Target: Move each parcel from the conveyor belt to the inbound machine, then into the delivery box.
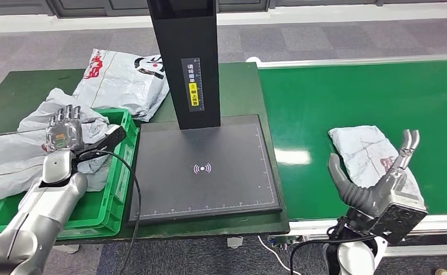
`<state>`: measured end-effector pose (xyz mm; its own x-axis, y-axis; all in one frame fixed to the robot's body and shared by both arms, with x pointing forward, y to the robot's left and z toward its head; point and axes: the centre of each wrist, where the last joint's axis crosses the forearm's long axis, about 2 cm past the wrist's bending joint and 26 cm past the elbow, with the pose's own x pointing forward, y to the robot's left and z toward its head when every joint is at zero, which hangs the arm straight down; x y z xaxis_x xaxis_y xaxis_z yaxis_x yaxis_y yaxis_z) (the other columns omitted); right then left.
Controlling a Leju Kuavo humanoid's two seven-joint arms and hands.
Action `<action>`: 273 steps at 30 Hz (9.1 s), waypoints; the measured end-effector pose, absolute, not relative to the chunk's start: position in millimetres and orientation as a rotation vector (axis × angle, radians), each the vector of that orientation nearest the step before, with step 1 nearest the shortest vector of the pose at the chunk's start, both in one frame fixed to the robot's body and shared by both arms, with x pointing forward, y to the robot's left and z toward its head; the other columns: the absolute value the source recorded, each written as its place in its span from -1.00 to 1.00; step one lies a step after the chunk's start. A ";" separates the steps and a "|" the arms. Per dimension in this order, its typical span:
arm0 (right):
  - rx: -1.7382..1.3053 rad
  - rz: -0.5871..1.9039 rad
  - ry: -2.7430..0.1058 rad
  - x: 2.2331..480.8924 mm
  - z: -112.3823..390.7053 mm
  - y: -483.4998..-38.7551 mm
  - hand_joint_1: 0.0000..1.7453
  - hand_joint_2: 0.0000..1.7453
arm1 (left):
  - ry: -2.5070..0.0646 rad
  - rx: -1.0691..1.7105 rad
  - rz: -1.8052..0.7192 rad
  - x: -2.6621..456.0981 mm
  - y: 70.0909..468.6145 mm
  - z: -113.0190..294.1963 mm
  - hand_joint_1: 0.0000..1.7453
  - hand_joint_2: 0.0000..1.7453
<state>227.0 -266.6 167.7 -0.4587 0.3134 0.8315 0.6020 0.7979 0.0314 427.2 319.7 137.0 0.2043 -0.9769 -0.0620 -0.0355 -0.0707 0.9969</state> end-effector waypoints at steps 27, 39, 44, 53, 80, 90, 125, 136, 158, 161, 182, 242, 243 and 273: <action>-0.684 -0.416 -2.060 221.7 158.6 -274.3 -1.00 1.00 | -1.693 -0.136 0.001 436.6 362.8 207.1 -1.00 -1.00; -0.688 -0.409 -2.059 220.8 157.8 -275.6 -1.00 1.00 | -1.733 -0.128 -0.004 433.6 364.1 214.1 -1.00 -1.00; -0.688 -0.409 -2.059 220.7 157.7 -275.6 -1.00 1.00 | -1.736 -0.127 -0.004 433.2 364.2 214.4 -1.00 -1.00; -0.689 -0.403 -2.042 217.8 155.1 -277.0 -1.00 1.00 | -1.735 -0.230 0.039 429.6 364.3 214.1 -1.00 -1.00; -1.053 0.830 -0.746 391.9 142.9 -483.6 -1.00 1.00 | -2.286 0.049 0.046 284.2 223.2 216.9 -1.00 1.00; -0.782 0.897 -0.804 369.2 109.6 -487.8 -1.00 1.00 | -2.291 0.002 0.036 281.4 222.5 215.2 -1.00 1.00; -0.179 0.882 -0.884 307.5 41.1 -478.1 1.00 1.00 | -2.252 -0.228 -0.033 284.9 221.4 213.6 -1.00 1.00; -0.206 0.868 -0.922 307.6 41.7 -479.0 1.00 1.00 | -2.245 -0.224 -0.039 283.7 223.2 211.9 -1.00 1.00; -0.273 -0.106 -1.872 303.2 121.1 -371.1 1.00 1.00 | -2.235 -0.073 0.047 252.5 233.0 200.1 -1.00 1.00; -0.342 -0.158 -1.949 289.1 139.6 -363.3 1.00 1.00 | -2.234 -0.052 0.061 253.1 235.4 200.5 -1.00 1.00; -0.229 0.221 -2.010 321.0 178.9 -243.2 1.00 1.00 | -2.238 -0.029 0.102 263.3 231.3 206.9 -1.00 1.00; 0.424 0.680 -1.335 348.4 114.4 -59.5 -1.00 1.00 | -2.224 -0.168 0.039 325.9 195.3 237.3 -1.00 1.00; 0.424 0.681 -1.335 348.4 114.4 -59.5 -1.00 1.00 | -2.223 -0.168 0.038 326.2 195.1 237.1 -1.00 1.00; 0.463 0.441 -1.814 356.9 172.3 -98.1 -1.00 -1.00 | -2.222 -0.081 0.038 314.4 201.2 221.7 -1.00 1.00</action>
